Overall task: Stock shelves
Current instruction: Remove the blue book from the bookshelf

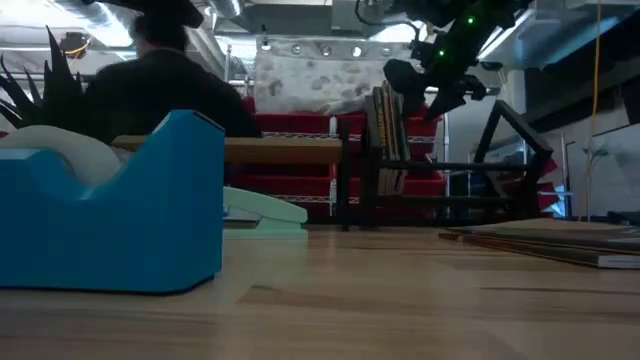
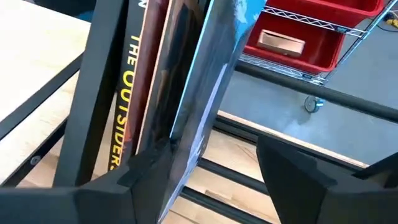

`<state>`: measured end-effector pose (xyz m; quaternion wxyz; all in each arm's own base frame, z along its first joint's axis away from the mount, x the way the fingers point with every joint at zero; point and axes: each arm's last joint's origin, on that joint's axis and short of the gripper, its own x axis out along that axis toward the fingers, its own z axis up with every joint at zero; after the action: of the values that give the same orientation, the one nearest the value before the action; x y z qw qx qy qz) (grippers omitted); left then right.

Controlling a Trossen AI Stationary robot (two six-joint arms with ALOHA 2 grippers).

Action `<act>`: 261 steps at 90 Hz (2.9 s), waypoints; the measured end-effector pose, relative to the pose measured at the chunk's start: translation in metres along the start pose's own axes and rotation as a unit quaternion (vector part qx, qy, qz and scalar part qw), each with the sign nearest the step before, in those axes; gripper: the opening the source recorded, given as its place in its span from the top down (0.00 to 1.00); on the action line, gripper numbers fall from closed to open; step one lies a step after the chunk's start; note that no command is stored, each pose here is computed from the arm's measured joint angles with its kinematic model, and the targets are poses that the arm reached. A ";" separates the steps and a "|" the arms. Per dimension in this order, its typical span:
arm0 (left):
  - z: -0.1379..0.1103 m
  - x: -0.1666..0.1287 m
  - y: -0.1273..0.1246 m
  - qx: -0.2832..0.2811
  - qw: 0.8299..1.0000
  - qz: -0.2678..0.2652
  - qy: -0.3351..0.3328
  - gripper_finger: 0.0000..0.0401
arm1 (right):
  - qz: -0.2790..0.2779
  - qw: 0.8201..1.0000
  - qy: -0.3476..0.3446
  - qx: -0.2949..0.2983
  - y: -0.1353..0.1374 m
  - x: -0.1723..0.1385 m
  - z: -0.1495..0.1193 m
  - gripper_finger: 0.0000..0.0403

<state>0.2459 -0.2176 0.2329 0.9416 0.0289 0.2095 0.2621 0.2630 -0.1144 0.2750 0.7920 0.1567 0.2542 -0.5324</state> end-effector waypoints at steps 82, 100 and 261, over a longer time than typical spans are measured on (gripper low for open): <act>0.000 0.000 0.000 0.000 1.000 0.001 0.000 0.23 | 0.039 0.999 0.005 0.038 -0.003 -0.009 0.005 0.45; 0.000 0.000 0.000 0.000 1.000 0.001 0.000 0.23 | 0.026 0.999 0.006 0.040 -0.005 -0.004 0.005 0.45; -0.007 -0.020 -0.005 0.024 0.999 -0.017 -0.021 0.23 | -0.023 0.805 0.592 -0.023 0.022 -0.150 -0.081 1.00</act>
<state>0.2300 -0.2327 0.2333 0.9492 0.0532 0.1961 0.2402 0.2183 0.0506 0.2931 0.4786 0.4177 0.6893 -0.3483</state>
